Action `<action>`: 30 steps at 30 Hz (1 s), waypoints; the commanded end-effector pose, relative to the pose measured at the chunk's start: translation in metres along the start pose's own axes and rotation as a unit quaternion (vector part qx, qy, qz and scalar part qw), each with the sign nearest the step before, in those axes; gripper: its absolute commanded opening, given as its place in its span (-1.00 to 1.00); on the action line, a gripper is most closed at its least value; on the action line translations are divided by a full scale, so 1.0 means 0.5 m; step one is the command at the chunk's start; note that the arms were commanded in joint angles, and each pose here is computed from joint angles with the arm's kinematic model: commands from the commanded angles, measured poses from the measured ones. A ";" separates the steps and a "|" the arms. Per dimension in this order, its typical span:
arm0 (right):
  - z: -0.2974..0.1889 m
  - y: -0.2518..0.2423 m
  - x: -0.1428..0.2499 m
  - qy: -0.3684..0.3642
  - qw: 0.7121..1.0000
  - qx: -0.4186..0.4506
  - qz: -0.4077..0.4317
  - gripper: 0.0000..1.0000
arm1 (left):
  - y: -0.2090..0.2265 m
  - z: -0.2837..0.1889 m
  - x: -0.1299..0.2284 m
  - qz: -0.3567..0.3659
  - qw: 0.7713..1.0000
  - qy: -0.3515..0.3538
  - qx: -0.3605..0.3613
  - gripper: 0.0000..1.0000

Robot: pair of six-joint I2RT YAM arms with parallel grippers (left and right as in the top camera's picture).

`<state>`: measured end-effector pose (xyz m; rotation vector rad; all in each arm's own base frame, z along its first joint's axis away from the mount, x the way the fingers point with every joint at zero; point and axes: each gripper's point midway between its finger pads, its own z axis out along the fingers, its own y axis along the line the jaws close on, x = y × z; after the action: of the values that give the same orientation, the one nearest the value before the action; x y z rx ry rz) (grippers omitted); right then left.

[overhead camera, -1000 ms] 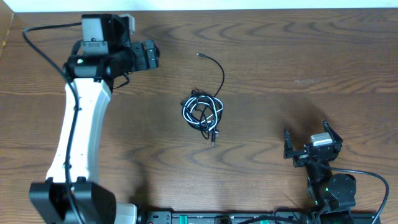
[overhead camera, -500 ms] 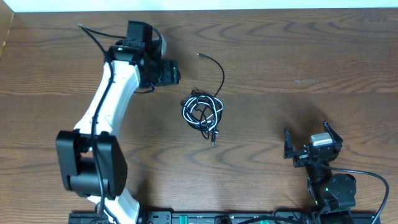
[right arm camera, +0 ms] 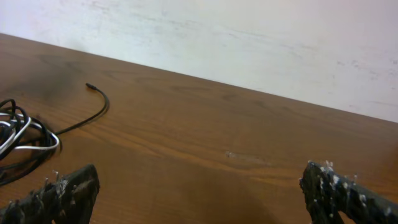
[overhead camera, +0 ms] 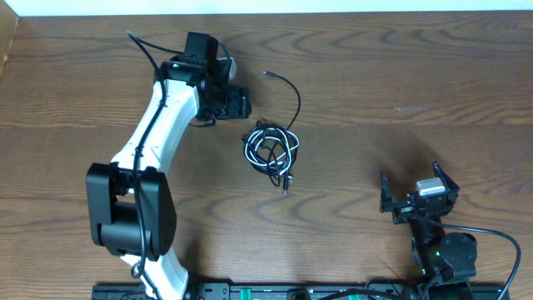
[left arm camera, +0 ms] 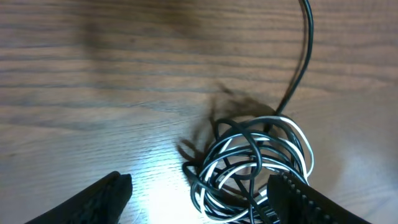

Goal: Untangle cables
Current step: 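Lower the left gripper onto the black-and-white cable bundle and grasp it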

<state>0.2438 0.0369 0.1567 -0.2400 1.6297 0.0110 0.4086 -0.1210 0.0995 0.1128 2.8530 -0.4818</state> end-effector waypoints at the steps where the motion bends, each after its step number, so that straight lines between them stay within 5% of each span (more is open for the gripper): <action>1: 0.000 0.002 0.003 0.002 1.000 -0.002 -0.004 0.98 | -0.011 0.031 0.009 0.024 0.999 0.023 0.030 0.41; 6: 0.000 0.002 0.003 0.003 1.000 -0.001 -0.004 0.99 | -0.006 0.067 0.025 0.043 0.997 0.049 0.041 0.31; 13: 0.000 0.002 0.003 0.002 1.000 -0.001 -0.004 0.99 | 0.005 0.100 0.030 0.044 0.996 0.061 0.041 -0.08; 30: 0.000 0.002 0.003 0.002 1.000 -0.002 -0.004 0.98 | -0.019 0.174 0.093 0.039 0.991 0.118 0.040 -0.36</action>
<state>0.2438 0.0369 0.1567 -0.2400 1.6297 0.0110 0.3907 -0.1542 0.0312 0.3472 2.9839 -0.5784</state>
